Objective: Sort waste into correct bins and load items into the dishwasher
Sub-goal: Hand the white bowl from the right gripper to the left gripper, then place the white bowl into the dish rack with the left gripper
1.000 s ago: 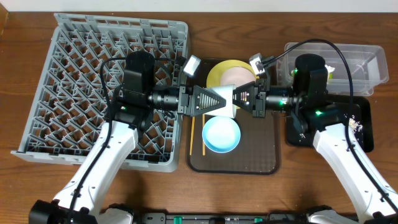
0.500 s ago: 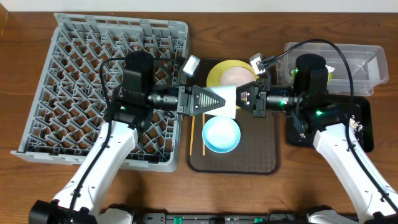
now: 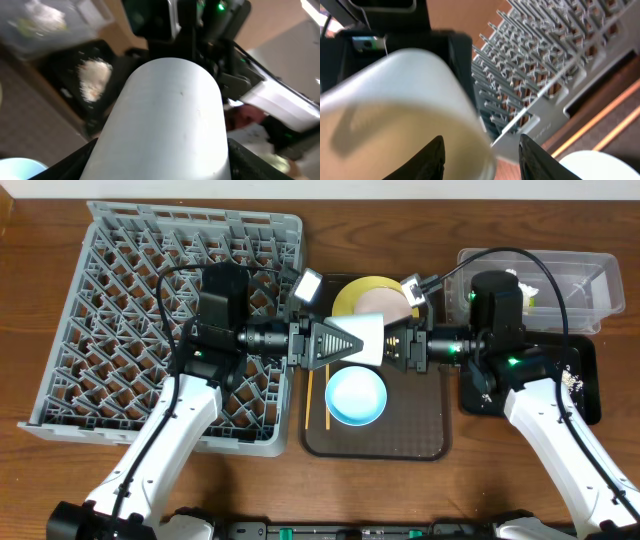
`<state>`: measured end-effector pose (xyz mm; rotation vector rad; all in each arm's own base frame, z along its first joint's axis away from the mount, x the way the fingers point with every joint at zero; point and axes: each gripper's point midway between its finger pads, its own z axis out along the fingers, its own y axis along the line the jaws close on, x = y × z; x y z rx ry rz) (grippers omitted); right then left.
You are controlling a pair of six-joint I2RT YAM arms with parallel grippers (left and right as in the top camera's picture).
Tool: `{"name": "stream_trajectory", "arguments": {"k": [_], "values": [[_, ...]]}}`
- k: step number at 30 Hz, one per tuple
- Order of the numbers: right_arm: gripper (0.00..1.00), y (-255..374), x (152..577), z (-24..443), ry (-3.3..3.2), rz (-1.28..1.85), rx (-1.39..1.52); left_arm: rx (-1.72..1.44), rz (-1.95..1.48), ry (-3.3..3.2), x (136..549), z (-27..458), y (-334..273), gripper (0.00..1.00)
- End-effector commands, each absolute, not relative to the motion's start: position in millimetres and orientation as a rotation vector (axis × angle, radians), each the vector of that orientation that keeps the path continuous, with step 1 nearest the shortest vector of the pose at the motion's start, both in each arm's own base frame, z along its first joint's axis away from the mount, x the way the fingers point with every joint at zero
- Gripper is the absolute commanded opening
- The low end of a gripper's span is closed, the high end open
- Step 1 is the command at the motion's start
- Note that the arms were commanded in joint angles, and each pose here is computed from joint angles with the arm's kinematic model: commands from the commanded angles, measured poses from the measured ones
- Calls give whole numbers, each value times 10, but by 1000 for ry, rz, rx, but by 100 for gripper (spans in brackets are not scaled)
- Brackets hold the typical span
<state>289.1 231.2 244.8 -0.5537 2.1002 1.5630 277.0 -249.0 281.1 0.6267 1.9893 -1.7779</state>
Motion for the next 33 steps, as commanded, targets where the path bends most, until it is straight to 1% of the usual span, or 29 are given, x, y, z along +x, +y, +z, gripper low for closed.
{"name": "stream_trajectory", "arguments": {"k": [1, 2, 5, 6, 10, 13, 16, 19, 20, 23, 24, 28, 33], "values": [[46, 2209, 2945, 2417, 2084, 1512, -583, 528, -1568, 1999, 3078, 2701, -2349, 19], [47, 2166, 2963, 2386, 2098, 1498, -566, 483, -1511, 2022, 3164, 2639, -2287, 15], [47, 2007, 3060, 2286, 2145, 1430, -493, 366, -1348, 2108, 3350, 2411, -2094, 13], [47, 1954, 3096, 2248, 2163, 1401, -465, 329, -1288, 2145, 3397, 2317, -2018, 11], [45, 1738, 3200, 2095, 2234, 1296, -367, 212, -1092, 2251, 3497, 2061, -1682, 6], [44, 1609, 3217, 1964, 2294, 1215, -324, 85, -914, 2321, 3517, 1957, -1302, 6], [43, 1503, 3188, 1829, 2368, 1114, -301, -80, -654, 2404, 3427, 1908, -790, 6], [42, 1328, 3144, 1694, 2480, 935, -278, -279, -342, 2476, 3201, 1878, -220, 6], [40, 1263, 3133, 1668, 2515, 877, -263, -326, -262, 2490, 3123, 1867, -80, 6], [25, 1038, 3094, 1623, 2619, 691, -196, -432, -107, 2535, 2899, 1811, 209, 6], [22, 977, 3083, 1629, 2644, 641, -180, -458, -80, 2554, 2843, 1781, 267, 6], [24, 907, 3041, 1720, 2666, 579, -191, -524, 3, 2601, 2748, 1676, 428, 6], [25, 905, 3013, 1751, 2664, 579, -193, -550, 11, 2677, 2743, 1494, 440, 6]]}}
